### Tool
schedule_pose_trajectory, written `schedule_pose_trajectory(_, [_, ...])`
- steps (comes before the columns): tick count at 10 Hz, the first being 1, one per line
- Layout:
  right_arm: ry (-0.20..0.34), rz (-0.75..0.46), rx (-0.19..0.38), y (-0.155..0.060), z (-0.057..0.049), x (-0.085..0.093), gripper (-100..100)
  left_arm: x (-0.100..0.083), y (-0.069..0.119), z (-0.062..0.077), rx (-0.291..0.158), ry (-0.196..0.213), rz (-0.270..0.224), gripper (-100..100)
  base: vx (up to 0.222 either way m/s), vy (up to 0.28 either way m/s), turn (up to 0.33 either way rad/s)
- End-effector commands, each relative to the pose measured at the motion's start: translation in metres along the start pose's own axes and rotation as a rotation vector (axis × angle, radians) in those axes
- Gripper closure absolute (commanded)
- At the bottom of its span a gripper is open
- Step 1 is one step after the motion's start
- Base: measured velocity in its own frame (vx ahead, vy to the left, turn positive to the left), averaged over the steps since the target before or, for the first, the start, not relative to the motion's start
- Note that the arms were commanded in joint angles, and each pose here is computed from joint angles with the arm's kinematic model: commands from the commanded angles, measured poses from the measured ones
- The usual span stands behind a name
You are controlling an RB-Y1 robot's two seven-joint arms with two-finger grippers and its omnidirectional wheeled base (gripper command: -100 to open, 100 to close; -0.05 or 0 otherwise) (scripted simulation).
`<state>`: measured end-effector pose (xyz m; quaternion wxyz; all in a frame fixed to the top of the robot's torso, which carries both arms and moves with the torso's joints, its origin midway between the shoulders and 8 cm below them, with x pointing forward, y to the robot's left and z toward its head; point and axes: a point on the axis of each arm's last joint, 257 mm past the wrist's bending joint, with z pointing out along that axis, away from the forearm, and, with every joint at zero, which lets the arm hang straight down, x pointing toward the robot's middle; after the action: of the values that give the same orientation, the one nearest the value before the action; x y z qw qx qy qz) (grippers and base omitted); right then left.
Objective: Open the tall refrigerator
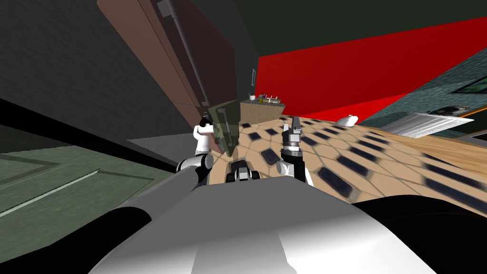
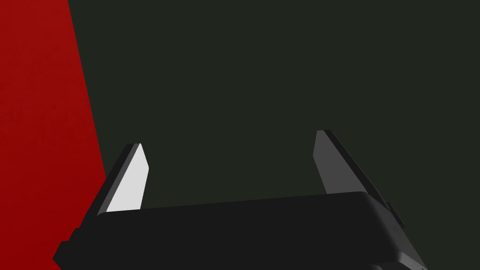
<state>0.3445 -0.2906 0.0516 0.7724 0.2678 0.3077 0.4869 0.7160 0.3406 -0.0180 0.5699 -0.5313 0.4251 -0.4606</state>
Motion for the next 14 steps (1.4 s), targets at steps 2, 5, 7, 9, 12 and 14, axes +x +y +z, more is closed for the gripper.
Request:
schedule_pose_trajectory(2, [0.0,0.0,0.0,0.0,0.0,0.0,0,0.035,-0.001,0.011,-0.022,0.043,-0.01,100,-0.025,-0.022,0.009])
schedule_pose_trajectory(5, [0.0,-0.001,0.0,0.0,0.0,0.0,0,0.043,0.009,0.016,-0.03,0.042,-0.008,100,-0.025,-0.024,0.015])
schedule_pose_trajectory(7, [0.0,0.0,0.0,0.0,0.0,0.0,0,0.064,-0.007,0.023,-0.015,0.072,-0.014,100,-0.12,-0.12,0.024])
schedule_pose_trajectory(9, [0.0,0.0,0.0,0.0,0.0,0.0,0,0.077,-0.002,0.025,-0.037,0.09,-0.015,100,-0.027,-0.01,-0.014])
schedule_pose_trajectory(12, [0.0,-0.001,0.0,0.0,0.0,0.0,0,0.081,0.026,0.024,-0.093,0.098,-0.01,100,0.01,0.012,0.002])
schedule_pose_trajectory(14, [0.0,0.0,0.0,0.0,0.0,0.0,0,0.111,0.0,0.029,-0.04,0.132,-0.015,100,-0.119,-0.129,0.062])
